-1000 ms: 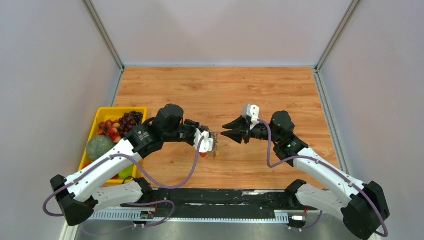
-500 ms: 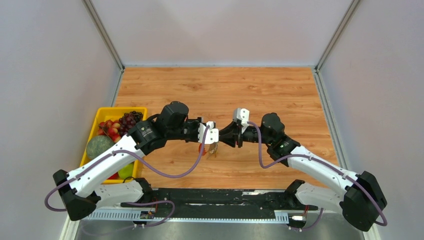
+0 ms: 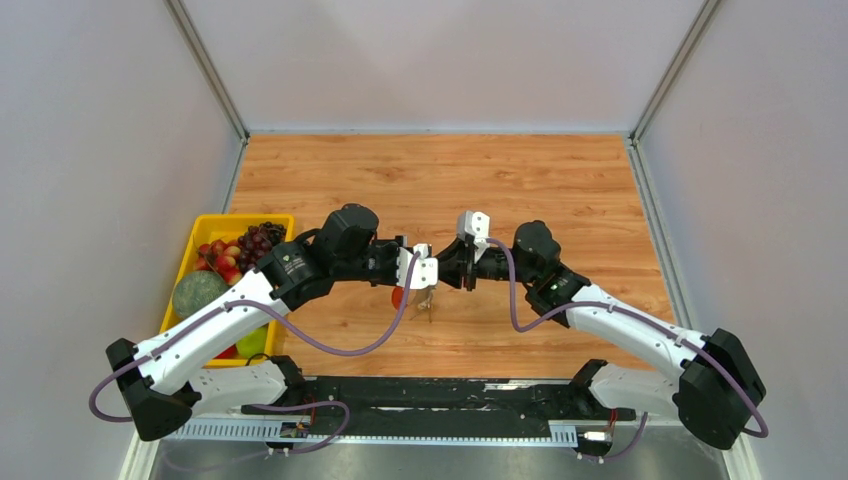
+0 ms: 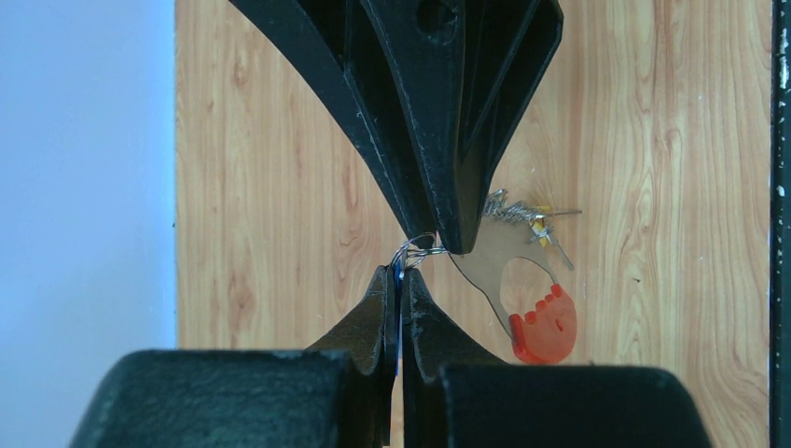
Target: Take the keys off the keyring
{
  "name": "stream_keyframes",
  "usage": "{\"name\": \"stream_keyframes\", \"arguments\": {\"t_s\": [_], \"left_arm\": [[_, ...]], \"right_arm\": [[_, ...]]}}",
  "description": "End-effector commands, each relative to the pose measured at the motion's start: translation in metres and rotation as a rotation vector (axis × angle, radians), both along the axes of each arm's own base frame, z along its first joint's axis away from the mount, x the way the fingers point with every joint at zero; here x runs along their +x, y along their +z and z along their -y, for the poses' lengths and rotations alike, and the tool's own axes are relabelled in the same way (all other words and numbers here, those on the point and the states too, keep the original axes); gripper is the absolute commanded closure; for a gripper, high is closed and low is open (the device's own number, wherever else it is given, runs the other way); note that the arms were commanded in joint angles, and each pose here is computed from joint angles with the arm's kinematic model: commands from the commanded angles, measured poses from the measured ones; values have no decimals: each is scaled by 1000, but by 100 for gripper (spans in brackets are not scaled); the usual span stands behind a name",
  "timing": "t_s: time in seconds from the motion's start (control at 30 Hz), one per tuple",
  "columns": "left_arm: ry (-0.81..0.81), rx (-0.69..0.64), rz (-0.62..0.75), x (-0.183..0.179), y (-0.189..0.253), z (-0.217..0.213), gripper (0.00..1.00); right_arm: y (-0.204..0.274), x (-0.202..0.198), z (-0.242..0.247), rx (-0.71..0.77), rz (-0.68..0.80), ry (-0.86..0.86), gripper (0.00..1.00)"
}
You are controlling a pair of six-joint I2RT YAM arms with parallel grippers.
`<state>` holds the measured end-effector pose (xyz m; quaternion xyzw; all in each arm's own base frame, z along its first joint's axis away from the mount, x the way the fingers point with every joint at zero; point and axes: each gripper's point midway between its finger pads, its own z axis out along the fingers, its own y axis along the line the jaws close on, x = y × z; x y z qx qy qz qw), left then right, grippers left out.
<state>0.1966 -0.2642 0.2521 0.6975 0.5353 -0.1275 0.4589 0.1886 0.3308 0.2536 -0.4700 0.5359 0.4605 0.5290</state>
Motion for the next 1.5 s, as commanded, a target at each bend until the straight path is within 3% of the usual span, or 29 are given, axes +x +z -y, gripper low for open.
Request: {"name": "stream_keyframes", "arguments": {"t_s": [0.0, 0.2, 0.4, 0.57, 0.73, 0.97, 1.47], "left_arm": [[-1, -81, 30, 0, 29, 8, 100], [16, -93, 31, 2, 33, 7, 100], [50, -107, 40, 7, 37, 6, 100], [73, -106, 42, 9, 36, 4, 100], [85, -102, 39, 10, 34, 3, 100], [89, -105, 41, 11, 34, 2, 100], [110, -101, 43, 14, 33, 2, 100]], "right_arm": [[25, 1, -8, 52, 40, 11, 80], [19, 2, -9, 35, 24, 7, 72], [13, 6, -7, 26, 12, -31, 70], [14, 16, 4, 36, 13, -129, 60], [11, 15, 9, 35, 10, -150, 63], [6, 10, 0, 30, -20, -85, 75], [7, -3, -13, 47, -33, -12, 76]]}}
